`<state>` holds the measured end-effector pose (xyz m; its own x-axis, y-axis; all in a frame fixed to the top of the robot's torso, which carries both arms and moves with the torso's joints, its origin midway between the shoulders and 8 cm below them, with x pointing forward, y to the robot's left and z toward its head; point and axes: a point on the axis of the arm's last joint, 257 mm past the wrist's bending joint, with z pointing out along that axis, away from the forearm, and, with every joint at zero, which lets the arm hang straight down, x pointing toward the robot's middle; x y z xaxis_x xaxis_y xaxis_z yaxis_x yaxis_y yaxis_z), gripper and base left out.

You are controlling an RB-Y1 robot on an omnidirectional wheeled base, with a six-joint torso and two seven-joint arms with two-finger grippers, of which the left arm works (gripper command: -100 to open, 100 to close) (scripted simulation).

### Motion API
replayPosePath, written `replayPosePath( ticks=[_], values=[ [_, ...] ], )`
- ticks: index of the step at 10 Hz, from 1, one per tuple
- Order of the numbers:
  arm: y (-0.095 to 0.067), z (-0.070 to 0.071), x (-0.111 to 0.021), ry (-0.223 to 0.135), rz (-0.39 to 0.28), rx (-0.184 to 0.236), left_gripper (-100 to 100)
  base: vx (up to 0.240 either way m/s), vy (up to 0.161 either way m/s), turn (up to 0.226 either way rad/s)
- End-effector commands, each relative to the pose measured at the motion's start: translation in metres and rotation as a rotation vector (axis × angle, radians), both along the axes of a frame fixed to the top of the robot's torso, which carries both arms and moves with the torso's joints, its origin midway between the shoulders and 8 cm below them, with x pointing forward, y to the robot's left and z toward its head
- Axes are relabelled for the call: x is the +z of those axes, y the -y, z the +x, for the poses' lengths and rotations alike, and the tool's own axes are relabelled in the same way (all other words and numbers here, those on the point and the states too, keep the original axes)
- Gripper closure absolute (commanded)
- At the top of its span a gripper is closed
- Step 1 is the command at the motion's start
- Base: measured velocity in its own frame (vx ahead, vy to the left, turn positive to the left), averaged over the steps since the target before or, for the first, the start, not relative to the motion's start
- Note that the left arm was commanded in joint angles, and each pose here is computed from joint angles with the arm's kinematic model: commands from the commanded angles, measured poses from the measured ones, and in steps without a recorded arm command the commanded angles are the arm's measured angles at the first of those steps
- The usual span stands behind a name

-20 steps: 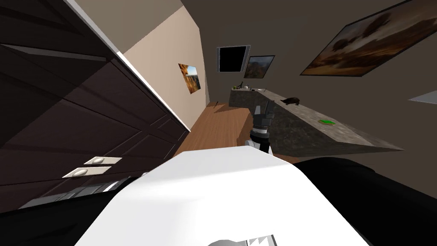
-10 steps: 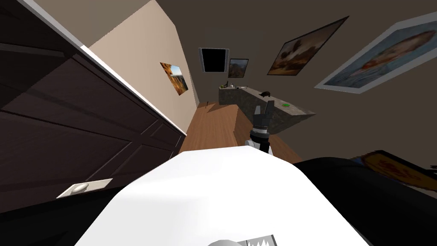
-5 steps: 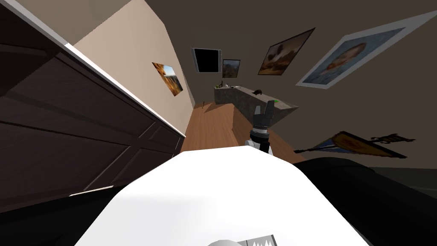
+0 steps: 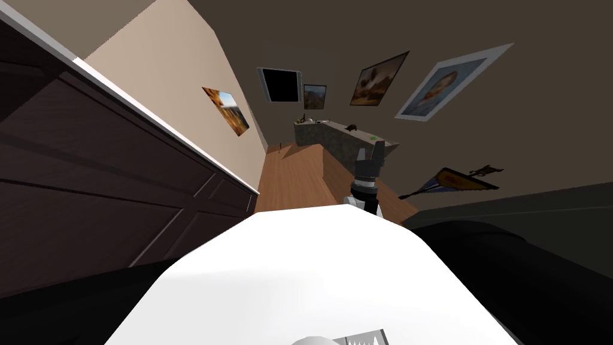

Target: Push the door open

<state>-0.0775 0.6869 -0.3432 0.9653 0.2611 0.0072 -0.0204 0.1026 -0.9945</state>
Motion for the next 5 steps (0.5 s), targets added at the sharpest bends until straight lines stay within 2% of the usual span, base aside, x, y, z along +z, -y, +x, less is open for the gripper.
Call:
replayPosePath(
  ticks=[1, 5],
  values=[
    [0.009, -0.004, -0.013, 0.006, -0.025, 0.016, -100, -0.088, 0.131, -0.166],
    [0.031, -0.011, -0.040, 0.020, -0.085, 0.051, -100, -0.140, 0.160, -0.161]
  ],
)
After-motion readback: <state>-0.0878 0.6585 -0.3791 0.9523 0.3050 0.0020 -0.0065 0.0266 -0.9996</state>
